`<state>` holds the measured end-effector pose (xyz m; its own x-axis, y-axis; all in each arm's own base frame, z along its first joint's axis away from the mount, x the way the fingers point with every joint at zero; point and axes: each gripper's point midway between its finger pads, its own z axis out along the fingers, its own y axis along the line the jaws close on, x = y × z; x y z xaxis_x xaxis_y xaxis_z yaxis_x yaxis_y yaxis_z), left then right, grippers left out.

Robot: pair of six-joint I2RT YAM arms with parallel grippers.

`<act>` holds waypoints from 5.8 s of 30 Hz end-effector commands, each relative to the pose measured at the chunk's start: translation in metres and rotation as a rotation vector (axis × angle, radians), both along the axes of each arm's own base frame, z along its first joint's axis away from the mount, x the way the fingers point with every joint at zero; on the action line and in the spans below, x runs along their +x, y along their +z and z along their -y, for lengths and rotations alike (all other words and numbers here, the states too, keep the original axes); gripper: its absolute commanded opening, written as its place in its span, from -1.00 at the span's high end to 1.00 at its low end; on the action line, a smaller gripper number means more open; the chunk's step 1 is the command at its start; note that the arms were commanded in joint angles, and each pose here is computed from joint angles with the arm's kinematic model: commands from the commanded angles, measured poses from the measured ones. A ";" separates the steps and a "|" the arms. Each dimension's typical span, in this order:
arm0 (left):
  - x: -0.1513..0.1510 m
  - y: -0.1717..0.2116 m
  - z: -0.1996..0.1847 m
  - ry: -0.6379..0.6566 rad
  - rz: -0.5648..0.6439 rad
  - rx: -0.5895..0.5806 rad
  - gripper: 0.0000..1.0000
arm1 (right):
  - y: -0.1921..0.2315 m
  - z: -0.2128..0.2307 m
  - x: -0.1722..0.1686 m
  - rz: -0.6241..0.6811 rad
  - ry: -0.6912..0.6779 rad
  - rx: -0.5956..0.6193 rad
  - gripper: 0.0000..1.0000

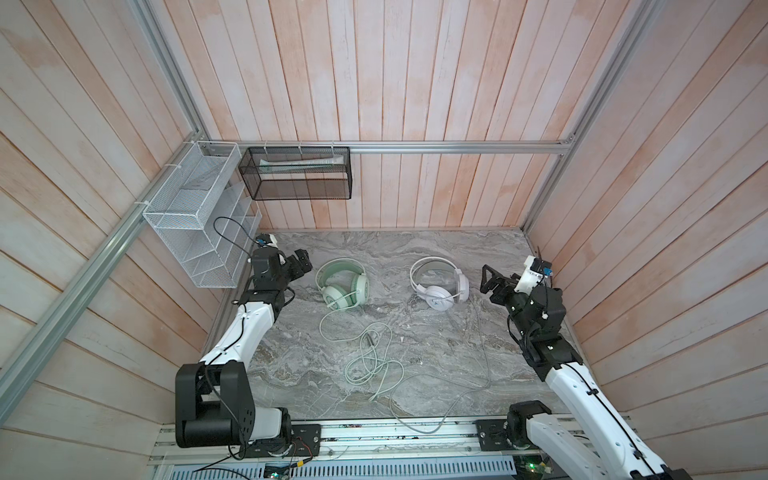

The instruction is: Wrap the headphones

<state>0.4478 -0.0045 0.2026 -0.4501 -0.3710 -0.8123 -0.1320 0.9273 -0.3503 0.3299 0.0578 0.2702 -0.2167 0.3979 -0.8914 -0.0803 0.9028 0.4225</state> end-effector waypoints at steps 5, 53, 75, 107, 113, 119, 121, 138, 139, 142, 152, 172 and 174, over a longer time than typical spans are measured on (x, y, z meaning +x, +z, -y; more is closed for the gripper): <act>0.028 -0.051 0.013 -0.090 -0.192 0.244 -0.97 | -0.025 -0.034 -0.021 -0.159 0.200 0.014 -0.97; 0.038 -0.146 0.048 -0.087 -0.553 0.390 0.78 | -0.038 -0.060 -0.093 -0.271 0.407 0.120 -0.97; -0.125 -0.152 0.084 0.157 -0.611 -0.260 1.00 | -0.030 -0.099 -0.098 -0.263 0.559 0.186 -0.97; -0.092 -0.131 0.095 -0.205 -0.711 -0.037 -0.50 | -0.115 -0.256 -0.125 -0.490 0.711 -0.212 -0.97; -0.097 -0.156 0.089 -0.215 -0.778 0.021 -0.40 | -0.120 -0.252 -0.128 -0.499 0.708 -0.229 -0.97; -0.099 -0.173 0.085 -0.202 -0.815 0.054 -0.32 | -0.122 -0.250 -0.129 -0.499 0.708 -0.232 -0.97; -0.100 -0.177 0.085 -0.201 -0.824 0.062 -0.26 | -0.122 -0.251 -0.129 -0.501 0.707 -0.233 -0.97; -0.101 -0.182 0.073 -0.163 -0.831 0.123 0.71 | -0.122 -0.251 -0.131 -0.499 0.708 -0.236 -0.97; -0.100 -0.176 0.073 -0.162 -0.819 0.124 0.78 | -0.119 -0.252 -0.132 -0.491 0.713 -0.232 -0.97; -0.096 -0.149 0.071 -0.145 -0.755 0.118 1.00 | -0.105 -0.251 -0.132 -0.446 0.724 -0.219 -0.97; -0.095 0.004 0.068 -0.049 -0.430 -0.025 1.00 | -0.025 -0.244 -0.152 -0.134 0.868 -0.125 -0.97; -0.139 0.199 0.080 -0.093 -0.091 -0.304 1.00 | 0.014 -0.246 -0.174 0.304 0.998 -0.127 -1.00; -0.142 0.202 0.081 -0.099 -0.088 -0.314 1.00 | 0.010 -0.249 -0.171 0.318 0.989 -0.155 -0.97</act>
